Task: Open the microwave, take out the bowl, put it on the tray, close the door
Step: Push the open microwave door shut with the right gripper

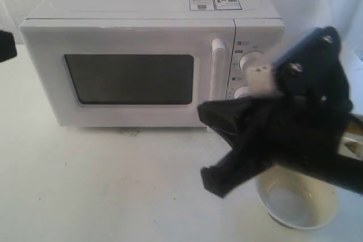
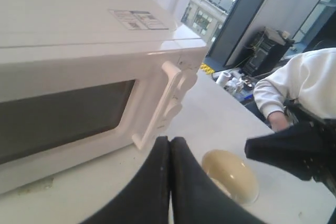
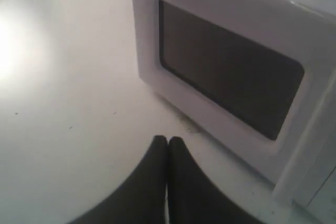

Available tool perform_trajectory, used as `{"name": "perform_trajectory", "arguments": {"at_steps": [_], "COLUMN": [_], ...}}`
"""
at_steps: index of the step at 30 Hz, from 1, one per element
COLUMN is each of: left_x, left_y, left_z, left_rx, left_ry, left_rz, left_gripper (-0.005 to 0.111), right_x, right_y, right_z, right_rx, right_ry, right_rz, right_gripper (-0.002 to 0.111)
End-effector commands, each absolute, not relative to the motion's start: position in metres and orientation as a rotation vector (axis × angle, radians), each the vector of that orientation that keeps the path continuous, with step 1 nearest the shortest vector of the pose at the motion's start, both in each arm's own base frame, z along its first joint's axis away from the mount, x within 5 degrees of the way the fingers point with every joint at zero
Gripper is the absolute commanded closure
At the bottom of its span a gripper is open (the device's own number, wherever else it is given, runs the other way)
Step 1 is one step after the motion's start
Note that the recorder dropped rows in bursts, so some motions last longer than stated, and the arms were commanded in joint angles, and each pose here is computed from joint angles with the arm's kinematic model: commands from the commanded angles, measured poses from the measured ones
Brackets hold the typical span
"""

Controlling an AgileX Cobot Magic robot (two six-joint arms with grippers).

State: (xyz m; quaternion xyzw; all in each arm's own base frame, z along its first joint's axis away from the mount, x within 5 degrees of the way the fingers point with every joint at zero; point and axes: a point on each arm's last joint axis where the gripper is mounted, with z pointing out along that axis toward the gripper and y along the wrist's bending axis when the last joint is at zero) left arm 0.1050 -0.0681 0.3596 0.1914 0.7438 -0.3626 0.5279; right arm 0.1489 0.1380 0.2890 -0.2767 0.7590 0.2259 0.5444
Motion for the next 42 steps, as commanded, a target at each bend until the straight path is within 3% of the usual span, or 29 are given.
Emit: {"name": "perform_trajectory", "arguments": {"at_steps": [1, 14, 20, 27, 33, 38, 42], "left_x": [0.095, 0.059, 0.039, 0.028, 0.029, 0.034, 0.040], "left_y": [-0.065, -0.057, -0.046, -0.044, -0.041, -0.033, -0.023], "left_z": [0.348, 0.327, 0.314, 0.307, 0.305, 0.309, 0.305], "left_rx": [0.422, 0.355, 0.234, 0.198, 0.164, 0.146, 0.115], "left_ry": [1.847, 1.901, 1.969, 1.951, 1.960, 1.904, 1.886], "left_rz": [-0.838, -0.731, -0.601, -0.599, -0.564, -0.443, -0.288], "left_gripper": [0.107, 0.107, 0.107, 0.107, 0.107, 0.107, 0.107], "right_x": [0.178, 0.263, 0.290, 0.313, 0.299, 0.238, 0.217], "right_y": [0.160, 0.167, 0.162, 0.158, 0.160, 0.160, 0.146], "right_z": [0.298, 0.290, 0.282, 0.271, 0.280, 0.303, 0.318], "right_rx": [-0.670, -0.470, -0.455, -0.445, -0.497, -0.571, -0.541], "right_ry": [1.708, 1.719, 1.764, 1.839, 1.885, 1.793, 1.722], "right_rz": [0.462, 0.289, 0.229, 0.208, 0.257, 0.344, 0.357], "right_gripper": [0.108, 0.108, 0.108, 0.108, 0.108, 0.108, 0.108]}}
